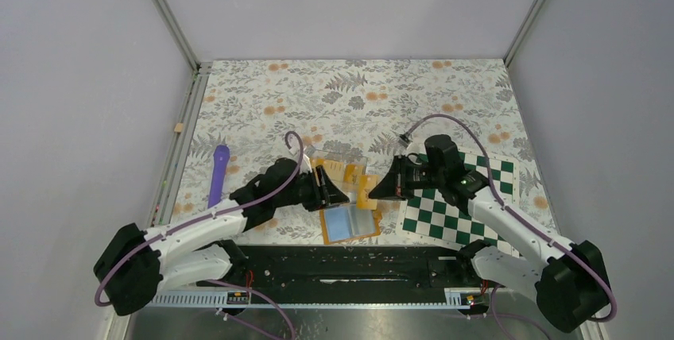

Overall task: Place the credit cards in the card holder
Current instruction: Pick up the credit card from the storage box, then move the storage box to the center of the board.

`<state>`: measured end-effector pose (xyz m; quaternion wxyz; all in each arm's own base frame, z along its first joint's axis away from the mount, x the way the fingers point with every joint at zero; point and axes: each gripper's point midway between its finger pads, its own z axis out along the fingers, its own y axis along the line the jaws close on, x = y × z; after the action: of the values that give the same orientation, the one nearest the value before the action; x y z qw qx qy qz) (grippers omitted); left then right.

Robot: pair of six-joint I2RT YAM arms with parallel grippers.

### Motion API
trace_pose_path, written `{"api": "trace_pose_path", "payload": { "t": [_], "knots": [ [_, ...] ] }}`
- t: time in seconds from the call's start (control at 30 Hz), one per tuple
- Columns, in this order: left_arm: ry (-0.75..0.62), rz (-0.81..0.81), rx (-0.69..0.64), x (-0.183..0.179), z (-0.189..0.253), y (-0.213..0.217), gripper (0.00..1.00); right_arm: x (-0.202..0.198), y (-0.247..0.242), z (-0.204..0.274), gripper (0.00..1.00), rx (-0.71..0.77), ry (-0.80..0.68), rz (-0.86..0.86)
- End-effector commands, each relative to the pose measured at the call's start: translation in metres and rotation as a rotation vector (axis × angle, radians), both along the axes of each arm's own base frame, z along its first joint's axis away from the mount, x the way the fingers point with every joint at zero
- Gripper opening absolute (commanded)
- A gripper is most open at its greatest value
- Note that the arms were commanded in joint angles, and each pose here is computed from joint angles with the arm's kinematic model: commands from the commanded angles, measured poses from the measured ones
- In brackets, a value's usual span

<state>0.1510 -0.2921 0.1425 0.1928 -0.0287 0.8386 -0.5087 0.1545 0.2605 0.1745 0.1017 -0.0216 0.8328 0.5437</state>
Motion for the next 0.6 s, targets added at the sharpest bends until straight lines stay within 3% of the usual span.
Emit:
{"api": "trace_pose_path", "payload": {
  "t": [0.0, 0.2, 0.57],
  "knots": [
    [-0.026, 0.089, 0.441, 0.024, -0.052, 0.044, 0.45, 0.007, -0.036, -0.026, 0.0, -0.193, -0.028, -0.101],
    [-0.046, 0.003, 0.715, 0.05, -0.081, 0.048, 0.43, 0.003, -0.053, -0.037, 0.0, -0.272, -0.031, -0.131],
    [-0.041, -0.013, 0.801, 0.095, -0.102, 0.011, 0.4, -0.007, -0.059, -0.046, 0.0, -0.29, -0.011, -0.133]
  ]
}}
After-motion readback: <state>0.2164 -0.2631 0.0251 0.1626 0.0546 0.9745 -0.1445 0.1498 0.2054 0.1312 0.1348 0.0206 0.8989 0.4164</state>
